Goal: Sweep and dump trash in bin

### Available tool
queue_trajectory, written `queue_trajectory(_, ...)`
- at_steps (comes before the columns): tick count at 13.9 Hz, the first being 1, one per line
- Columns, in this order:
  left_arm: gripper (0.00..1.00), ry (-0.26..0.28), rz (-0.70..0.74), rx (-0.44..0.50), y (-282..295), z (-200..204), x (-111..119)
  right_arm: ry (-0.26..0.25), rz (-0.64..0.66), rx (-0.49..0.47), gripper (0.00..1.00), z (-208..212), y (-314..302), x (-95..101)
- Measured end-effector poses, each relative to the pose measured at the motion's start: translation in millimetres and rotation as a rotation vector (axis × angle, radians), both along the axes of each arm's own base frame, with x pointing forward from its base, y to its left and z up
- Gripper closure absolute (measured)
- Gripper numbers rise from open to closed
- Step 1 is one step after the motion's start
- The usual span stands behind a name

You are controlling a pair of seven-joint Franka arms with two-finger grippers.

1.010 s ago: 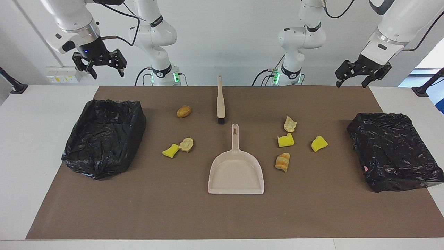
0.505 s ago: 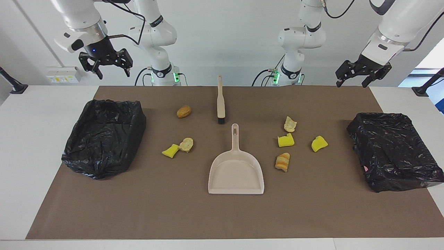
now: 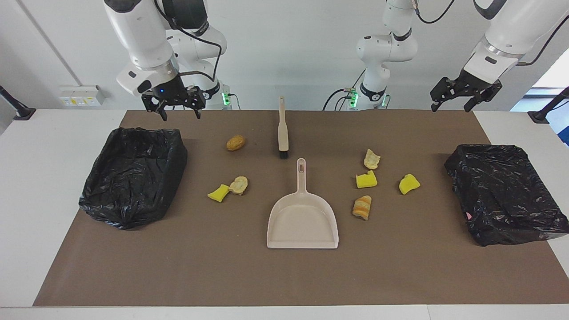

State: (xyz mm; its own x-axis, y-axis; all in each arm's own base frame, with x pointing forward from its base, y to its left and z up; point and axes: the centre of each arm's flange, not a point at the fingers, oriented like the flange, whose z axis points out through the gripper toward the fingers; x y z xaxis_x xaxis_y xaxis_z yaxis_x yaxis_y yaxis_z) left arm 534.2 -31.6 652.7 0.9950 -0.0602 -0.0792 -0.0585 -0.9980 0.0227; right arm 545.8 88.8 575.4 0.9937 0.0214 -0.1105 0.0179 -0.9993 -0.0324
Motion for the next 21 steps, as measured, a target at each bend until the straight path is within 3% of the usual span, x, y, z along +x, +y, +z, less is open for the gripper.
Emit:
queue_trajectory(4, 0.00, -0.013, -0.001, -0.001, -1, 0, 2, 0.003, -0.085, 0.012, 0.00, -57, 71, 36.8)
queue_trajectory(8, 0.00, -0.022, -0.013, -0.003, -8, -5, 7, -0.005, -0.120, 0.059, 0.00, -94, 129, 53.4)
queue_trajectory(14, 0.00, -0.022, -0.060, -0.014, -37, -34, 24, -0.013, -0.065, 0.072, 0.00, -98, 169, 40.9)
queue_trajectory(18, 0.00, -0.023, -0.069, -0.015, -43, -40, 28, -0.035, -0.072, 0.084, 0.00, -106, 170, 45.1)
queue_trajectory(21, 0.00, -0.027, -0.073, -0.041, -49, -50, 34, -0.021, -0.072, 0.080, 0.00, -114, 171, 43.5)
